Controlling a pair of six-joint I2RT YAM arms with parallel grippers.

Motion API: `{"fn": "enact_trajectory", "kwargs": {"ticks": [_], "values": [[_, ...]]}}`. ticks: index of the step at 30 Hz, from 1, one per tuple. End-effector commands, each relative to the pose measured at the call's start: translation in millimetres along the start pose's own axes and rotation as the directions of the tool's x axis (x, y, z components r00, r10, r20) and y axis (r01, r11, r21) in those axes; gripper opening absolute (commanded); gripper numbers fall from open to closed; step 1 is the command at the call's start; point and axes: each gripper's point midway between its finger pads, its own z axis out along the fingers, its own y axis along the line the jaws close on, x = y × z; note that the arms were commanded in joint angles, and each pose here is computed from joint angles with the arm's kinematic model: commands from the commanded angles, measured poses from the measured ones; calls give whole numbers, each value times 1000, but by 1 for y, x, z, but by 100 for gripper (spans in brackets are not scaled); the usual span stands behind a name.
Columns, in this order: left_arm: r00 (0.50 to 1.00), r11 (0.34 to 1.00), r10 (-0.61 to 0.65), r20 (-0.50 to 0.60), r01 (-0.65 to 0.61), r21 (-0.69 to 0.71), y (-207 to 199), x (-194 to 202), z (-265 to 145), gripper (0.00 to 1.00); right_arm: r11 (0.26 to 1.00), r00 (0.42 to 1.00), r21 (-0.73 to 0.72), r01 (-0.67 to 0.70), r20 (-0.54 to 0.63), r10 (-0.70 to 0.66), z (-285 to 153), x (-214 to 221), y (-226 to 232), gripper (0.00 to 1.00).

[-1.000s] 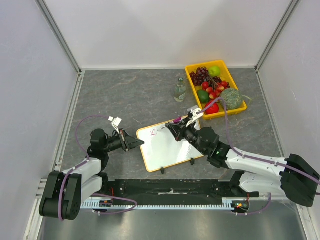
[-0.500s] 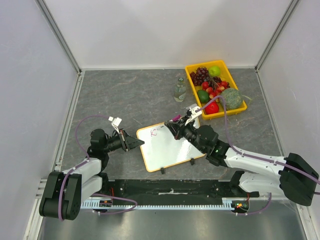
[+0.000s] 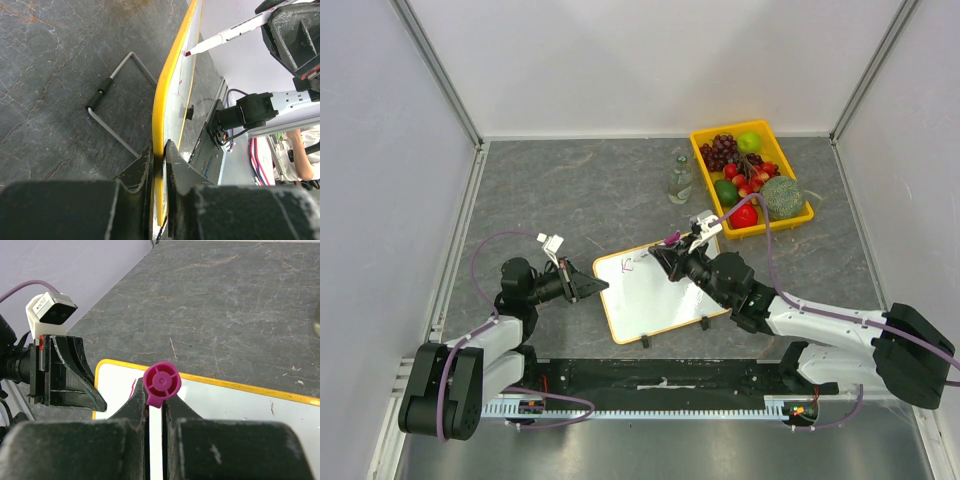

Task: Write a sentence on the whiteboard

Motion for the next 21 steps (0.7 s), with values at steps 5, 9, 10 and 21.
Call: {"fn": "enact_trajectory", "kwargs": {"ticks": [5,9,10,21], "values": [[998,998,56,11,-56,11,-2,-7,2,2,999,1000,21,24,-19,-24,-10,12,-12,0],[998,998,55,11,-55,9,-1,-7,2,2,1000,999,11,22,-26,-21,-15,15,-12,0],[999,999,53,10,-53,8,-1,-7,2,2,1000,999,9,21,-30,-20,-16,16,-12,0],[999,999,51,9,-51,7,-1,-7,2,2,999,1000,-36,8,19,-8,-12,-9,4,0]]}}
